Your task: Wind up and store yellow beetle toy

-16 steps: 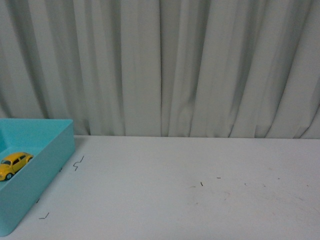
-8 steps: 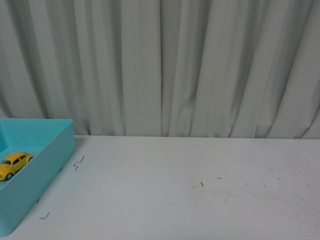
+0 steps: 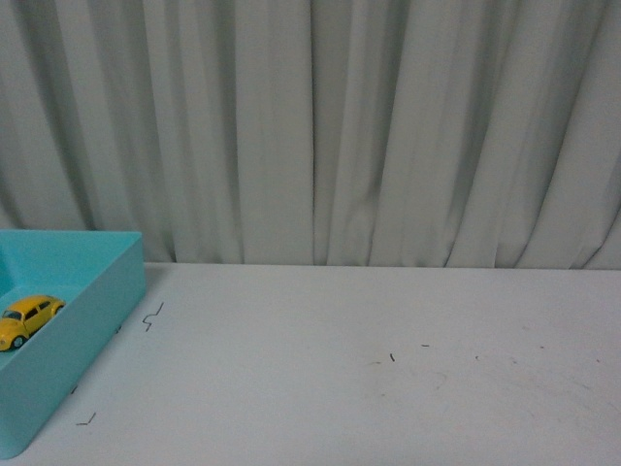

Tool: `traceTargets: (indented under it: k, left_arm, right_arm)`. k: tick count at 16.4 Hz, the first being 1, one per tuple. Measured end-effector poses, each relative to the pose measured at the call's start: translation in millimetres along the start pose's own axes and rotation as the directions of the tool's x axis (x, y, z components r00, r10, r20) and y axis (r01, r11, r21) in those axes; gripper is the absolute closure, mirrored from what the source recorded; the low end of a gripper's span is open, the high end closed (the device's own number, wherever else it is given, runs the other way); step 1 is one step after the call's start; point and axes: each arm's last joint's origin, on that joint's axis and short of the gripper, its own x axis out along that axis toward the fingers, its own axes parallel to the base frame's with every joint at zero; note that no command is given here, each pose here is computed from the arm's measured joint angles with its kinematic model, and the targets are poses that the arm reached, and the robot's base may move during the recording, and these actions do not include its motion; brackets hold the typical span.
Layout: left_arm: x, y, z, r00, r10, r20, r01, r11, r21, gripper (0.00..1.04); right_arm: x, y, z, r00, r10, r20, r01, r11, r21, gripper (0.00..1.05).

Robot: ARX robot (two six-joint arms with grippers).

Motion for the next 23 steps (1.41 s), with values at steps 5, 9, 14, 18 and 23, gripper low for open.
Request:
traceTargets:
  k: [5,9,14,18,23]
  left_arm:
    - [0.0,0.0,0.0,1.000,0.000,0.000,0.000,1.000,0.000,0.07]
    - [0.0,0.0,0.0,1.000,0.000,0.000,0.000,1.000,0.000,0.07]
    - [0.0,0.0,0.0,1.000,0.000,0.000,0.000,1.000,0.000,0.07]
    - [0.0,0.0,0.0,1.000,0.000,0.000,0.000,1.000,0.000,0.07]
    - [0.0,0.0,0.0,1.000,0.000,0.000,0.000,1.000,0.000,0.07]
  right_arm:
    - [0.0,0.0,0.0,1.000,0.000,0.000,0.000,1.000,0.000,0.07]
    - [0.0,0.0,0.0,1.000,0.000,0.000,0.000,1.000,0.000,0.07]
    - [0.0,0.0,0.0,1.000,0.000,0.000,0.000,1.000,0.000,0.07]
    - [0.0,0.0,0.0,1.000,0.000,0.000,0.000,1.000,0.000,0.07]
    - [0.0,0.0,0.0,1.000,0.000,0.000,0.000,1.000,0.000,0.07]
